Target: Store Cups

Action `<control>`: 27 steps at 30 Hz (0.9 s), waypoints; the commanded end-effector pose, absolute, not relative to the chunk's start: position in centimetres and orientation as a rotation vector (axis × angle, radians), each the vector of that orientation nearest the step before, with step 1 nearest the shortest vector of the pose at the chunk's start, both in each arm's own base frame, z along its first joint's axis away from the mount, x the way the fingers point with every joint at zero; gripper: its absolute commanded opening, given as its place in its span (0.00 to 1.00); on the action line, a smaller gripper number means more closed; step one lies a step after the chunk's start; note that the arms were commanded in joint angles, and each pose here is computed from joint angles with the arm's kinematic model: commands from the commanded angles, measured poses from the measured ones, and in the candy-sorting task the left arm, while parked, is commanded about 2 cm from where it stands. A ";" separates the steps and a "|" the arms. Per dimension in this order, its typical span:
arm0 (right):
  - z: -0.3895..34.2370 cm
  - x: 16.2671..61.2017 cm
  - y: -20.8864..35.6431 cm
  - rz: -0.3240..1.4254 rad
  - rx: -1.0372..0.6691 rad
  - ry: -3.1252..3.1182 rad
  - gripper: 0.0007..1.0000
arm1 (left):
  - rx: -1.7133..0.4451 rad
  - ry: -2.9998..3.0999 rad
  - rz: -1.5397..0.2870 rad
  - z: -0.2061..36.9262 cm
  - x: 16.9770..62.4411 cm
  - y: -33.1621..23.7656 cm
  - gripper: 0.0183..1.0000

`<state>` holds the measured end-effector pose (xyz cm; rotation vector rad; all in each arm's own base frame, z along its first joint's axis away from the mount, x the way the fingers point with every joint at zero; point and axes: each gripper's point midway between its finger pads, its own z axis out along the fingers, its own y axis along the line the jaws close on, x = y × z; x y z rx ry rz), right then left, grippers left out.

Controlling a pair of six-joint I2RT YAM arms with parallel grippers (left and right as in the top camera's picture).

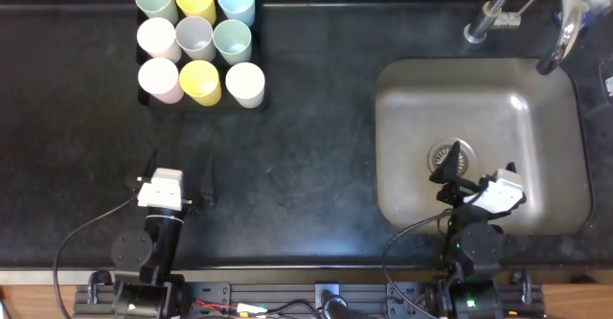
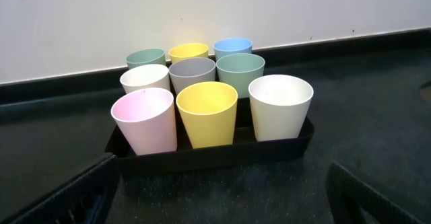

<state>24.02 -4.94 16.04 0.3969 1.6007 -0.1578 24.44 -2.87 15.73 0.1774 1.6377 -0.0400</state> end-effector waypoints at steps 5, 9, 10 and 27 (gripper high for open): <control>18.0 23.1 -6.1 -0.184 0.457 1.498 1.00 | 0.196 1.634 -0.030 15.7 24.4 -3.0 1.00; 18.0 23.1 -6.1 -0.185 0.457 1.499 1.00 | 0.196 1.634 -0.030 15.7 24.4 -3.0 1.00; 18.0 23.1 -6.1 -0.185 0.457 1.499 1.00 | 0.196 1.633 -0.030 15.7 24.4 -3.0 1.00; 17.9 24.3 -2.3 0.159 0.434 1.508 1.00 | 0.196 1.634 -0.030 15.7 24.4 -3.0 1.00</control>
